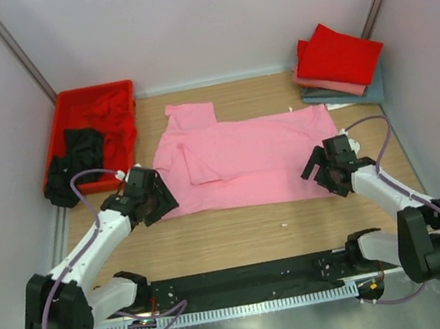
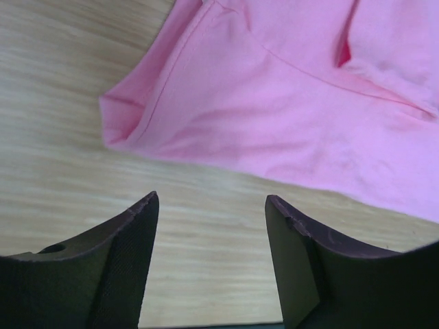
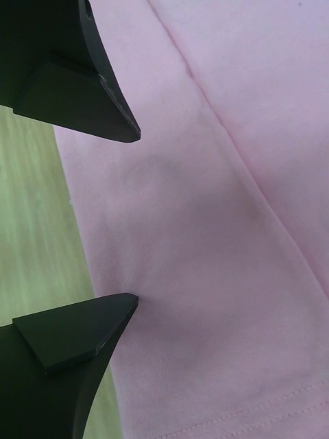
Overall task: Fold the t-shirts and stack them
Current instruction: Fold the tshirt
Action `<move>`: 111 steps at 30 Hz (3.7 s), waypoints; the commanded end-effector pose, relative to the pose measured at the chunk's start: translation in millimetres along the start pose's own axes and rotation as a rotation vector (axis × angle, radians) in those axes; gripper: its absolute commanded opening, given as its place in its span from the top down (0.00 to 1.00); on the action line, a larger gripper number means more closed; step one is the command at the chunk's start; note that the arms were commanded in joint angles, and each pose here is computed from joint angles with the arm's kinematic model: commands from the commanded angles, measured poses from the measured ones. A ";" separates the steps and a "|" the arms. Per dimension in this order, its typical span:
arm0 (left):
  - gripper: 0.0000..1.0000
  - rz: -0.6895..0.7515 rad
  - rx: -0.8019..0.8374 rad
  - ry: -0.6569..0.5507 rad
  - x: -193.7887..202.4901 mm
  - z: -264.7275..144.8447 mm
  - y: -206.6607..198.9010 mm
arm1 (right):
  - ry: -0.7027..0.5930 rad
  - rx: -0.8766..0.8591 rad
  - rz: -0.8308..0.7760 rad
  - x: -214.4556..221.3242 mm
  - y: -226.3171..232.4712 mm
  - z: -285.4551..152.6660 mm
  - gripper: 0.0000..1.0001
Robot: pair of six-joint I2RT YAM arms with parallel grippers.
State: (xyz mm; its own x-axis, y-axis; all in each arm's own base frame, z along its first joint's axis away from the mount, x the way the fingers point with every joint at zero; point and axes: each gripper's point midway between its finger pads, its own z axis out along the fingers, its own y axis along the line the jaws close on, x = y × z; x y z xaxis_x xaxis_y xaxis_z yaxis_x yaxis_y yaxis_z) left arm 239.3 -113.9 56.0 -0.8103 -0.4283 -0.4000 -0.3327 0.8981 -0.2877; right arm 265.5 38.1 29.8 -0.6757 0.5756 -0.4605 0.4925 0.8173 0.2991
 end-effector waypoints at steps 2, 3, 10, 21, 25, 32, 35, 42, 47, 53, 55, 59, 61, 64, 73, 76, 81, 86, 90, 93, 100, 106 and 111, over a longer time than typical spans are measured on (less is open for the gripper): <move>0.34 0.037 -0.011 -0.052 -11.3 -56.3 7.9 | 0.037 0.037 0.036 18.1 -7.4 -29.9 0.01; 0.33 0.051 -0.005 -0.093 -19.2 -69.9 8.9 | 0.009 0.040 0.026 12.5 -5.1 -35.8 0.01; 0.31 0.210 0.086 -0.191 -43.4 -125.1 -3.7 | -0.095 -0.115 -0.282 -20.0 90.5 -77.6 0.04; 0.29 0.190 0.110 -0.395 -61.6 -146.8 9.0 | -0.058 -0.267 -0.936 83.8 307.8 -67.4 0.51; 0.29 0.180 0.120 -0.421 -63.3 -151.9 10.3 | -0.063 -0.238 -1.060 107.3 335.2 -35.8 0.52; 0.30 0.175 0.101 -0.415 -64.5 -149.5 12.4 | -0.030 -0.233 -1.132 136.0 358.4 -8.5 0.50; 0.30 0.171 0.096 -0.413 -64.6 -148.5 13.7 | -0.014 -0.225 -1.146 143.7 359.6 0.7 0.49; 0.31 0.156 0.100 -0.430 -67.8 -151.6 15.9 | -0.006 -0.263 -1.152 157.0 370.4 -1.8 0.48; 0.31 0.153 0.100 -0.435 -68.6 -152.6 16.8 | 0.019 -0.259 -1.163 166.8 368.5 5.6 0.48; 0.32 0.152 0.100 -0.435 -68.6 -152.6 16.8 | 0.034 -0.219 -1.188 171.7 357.7 17.2 0.52; 0.32 0.152 0.100 -0.435 -68.6 -152.6 16.8 | 0.022 -0.202 -1.196 168.9 356.1 18.9 0.55; 0.32 0.156 0.099 -0.430 -67.9 -151.4 16.6 | 0.000 -0.189 -1.197 162.0 355.6 16.2 0.66; 0.32 0.155 0.097 -0.428 -68.0 -150.8 16.9 | -0.010 -0.193 -1.197 159.4 357.5 12.2 0.72; 0.32 0.155 0.096 -0.430 -68.5 -151.2 16.9 | -0.018 -0.196 -1.198 156.9 359.0 9.1 0.87; 0.32 0.156 0.093 -0.425 -67.8 -150.0 17.4 | -0.068 -0.183 -1.220 140.8 362.3 -1.5 0.99; 0.32 0.155 0.092 -0.426 -68.3 -149.7 17.4 | -0.118 -0.158 -1.207 121.2 364.1 -7.9 0.99; 0.33 0.157 0.085 -0.417 -67.5 -147.8 17.9 | -0.147 -0.137 -1.183 94.8 362.6 -12.1 0.99; 0.33 0.158 0.084 -0.413 -67.3 -146.8 17.7 | -0.163 -0.095 -1.163 70.5 356.2 -1.4 0.99; 0.33 0.160 0.085 -0.407 -66.6 -145.4 17.1 | -0.168 -0.078 -1.150 55.9 353.7 8.3 0.97; 0.33 0.161 0.083 -0.402 -66.8 -144.2 16.4 | -0.170 -0.059 -1.138 43.6 351.2 15.9 0.79; 0.34 0.166 0.072 -0.386 -65.8 -139.7 16.6 | -0.245 -0.049 -1.047 -12.6 360.3 20.5 0.13; 0.33 0.163 0.050 -0.351 -63.0 -130.2 17.3 | -0.329 -0.054 -0.886 -73.7 343.6 -28.0 0.12; 0.34 0.113 0.098 -0.274 -66.8 -102.9 -10.6 | -0.302 -0.108 -0.724 -79.8 288.1 -53.6 0.12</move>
State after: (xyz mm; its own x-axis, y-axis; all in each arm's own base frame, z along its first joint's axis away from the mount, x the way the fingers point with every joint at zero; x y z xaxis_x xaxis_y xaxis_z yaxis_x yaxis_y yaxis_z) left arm 225.6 -65.5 176.1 -0.6796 -0.3049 -0.6673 -0.2001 0.9521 -0.2312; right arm 441.8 242.1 138.8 -0.6931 -0.2948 -0.6578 -0.1649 0.9532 -0.2534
